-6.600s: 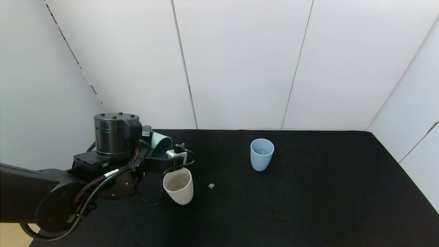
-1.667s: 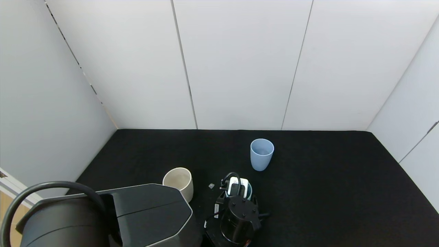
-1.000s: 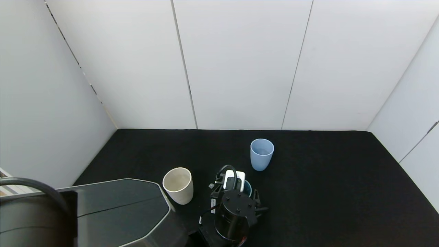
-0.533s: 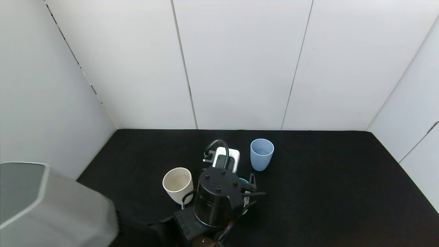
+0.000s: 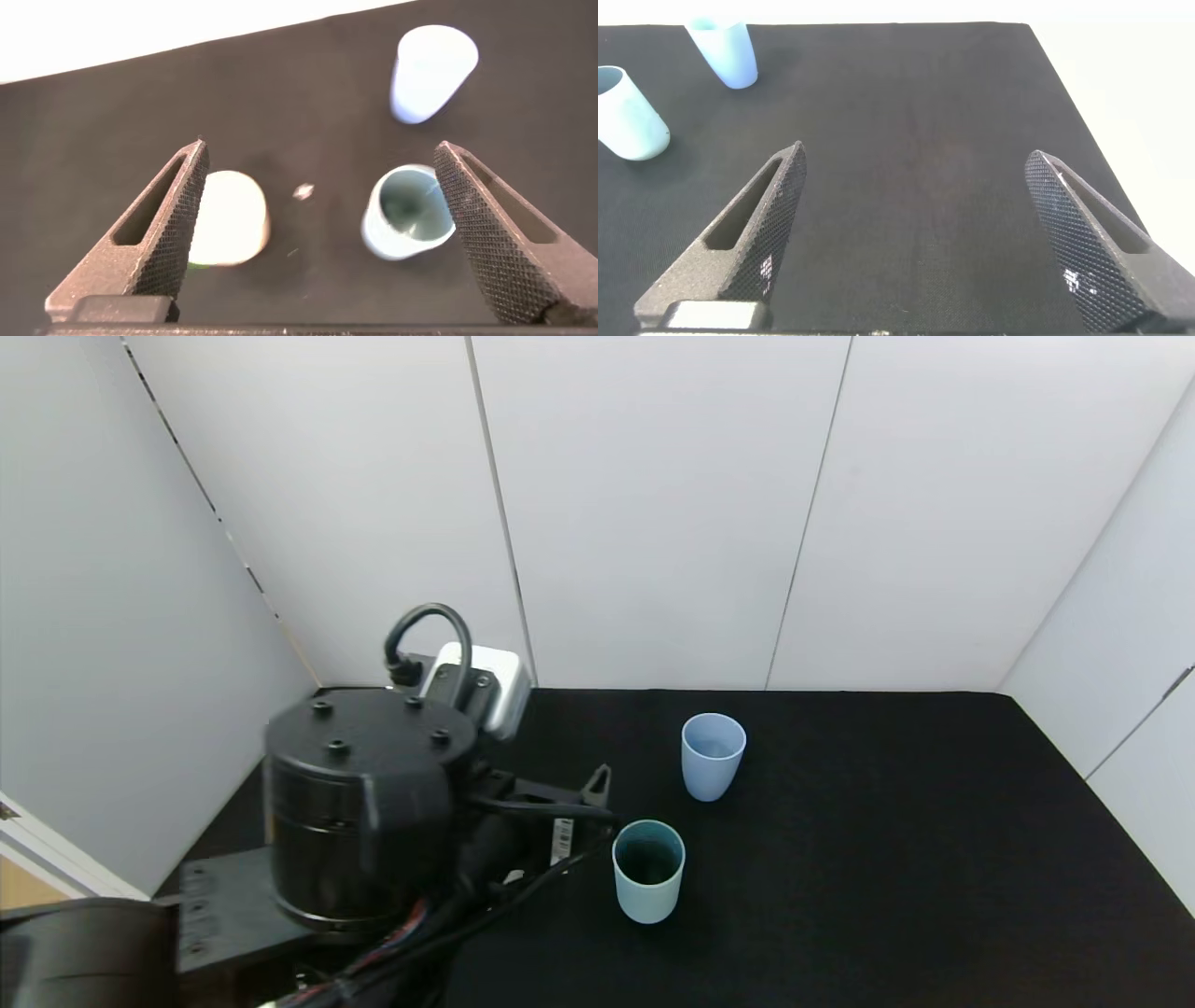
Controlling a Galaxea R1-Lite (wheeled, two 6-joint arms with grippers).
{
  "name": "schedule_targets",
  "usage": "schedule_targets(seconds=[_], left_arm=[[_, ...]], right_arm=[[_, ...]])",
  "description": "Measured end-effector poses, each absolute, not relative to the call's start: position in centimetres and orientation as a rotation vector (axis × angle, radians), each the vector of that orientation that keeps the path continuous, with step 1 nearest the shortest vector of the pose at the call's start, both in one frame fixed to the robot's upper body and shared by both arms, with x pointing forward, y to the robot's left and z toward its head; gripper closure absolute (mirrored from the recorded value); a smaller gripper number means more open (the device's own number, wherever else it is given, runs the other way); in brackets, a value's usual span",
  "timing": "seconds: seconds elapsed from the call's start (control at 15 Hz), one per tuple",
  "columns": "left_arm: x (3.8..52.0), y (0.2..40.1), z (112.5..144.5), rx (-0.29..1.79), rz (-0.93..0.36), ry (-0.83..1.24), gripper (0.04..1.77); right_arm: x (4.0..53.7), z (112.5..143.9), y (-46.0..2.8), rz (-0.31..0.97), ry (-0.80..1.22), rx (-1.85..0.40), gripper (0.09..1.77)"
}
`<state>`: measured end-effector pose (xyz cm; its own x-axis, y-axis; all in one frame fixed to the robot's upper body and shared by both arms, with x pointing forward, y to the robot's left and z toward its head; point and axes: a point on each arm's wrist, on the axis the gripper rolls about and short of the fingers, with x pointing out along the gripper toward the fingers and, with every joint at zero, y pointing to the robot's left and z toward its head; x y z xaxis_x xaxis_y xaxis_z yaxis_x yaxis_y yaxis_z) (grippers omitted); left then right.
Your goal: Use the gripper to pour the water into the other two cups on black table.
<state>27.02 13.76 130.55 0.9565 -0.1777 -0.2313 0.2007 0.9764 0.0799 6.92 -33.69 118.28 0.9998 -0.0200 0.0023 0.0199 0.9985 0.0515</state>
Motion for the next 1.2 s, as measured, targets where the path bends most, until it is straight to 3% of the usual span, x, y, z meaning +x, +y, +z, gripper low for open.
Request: schedule_targets(seconds=[0.47, 0.87, 1.2], left_arm=[[21.2, 24.3, 133.0, 0.091, -0.054, 0.207, 0.1], [16.0, 31.0, 129.9, 0.101, 0.145, 0.169, 0.1], [11.7, 33.6, 127.7, 0.083, 0.149, 0.182, 0.09]], right_arm=[[6.9, 118.3, -33.7, -0.02, -0.003, 0.052, 0.15], [6.9, 118.3, -33.7, -0.02, -0.003, 0.052, 0.15], [6.9, 118.3, -33.7, -0.02, -0.003, 0.052, 0.15]])
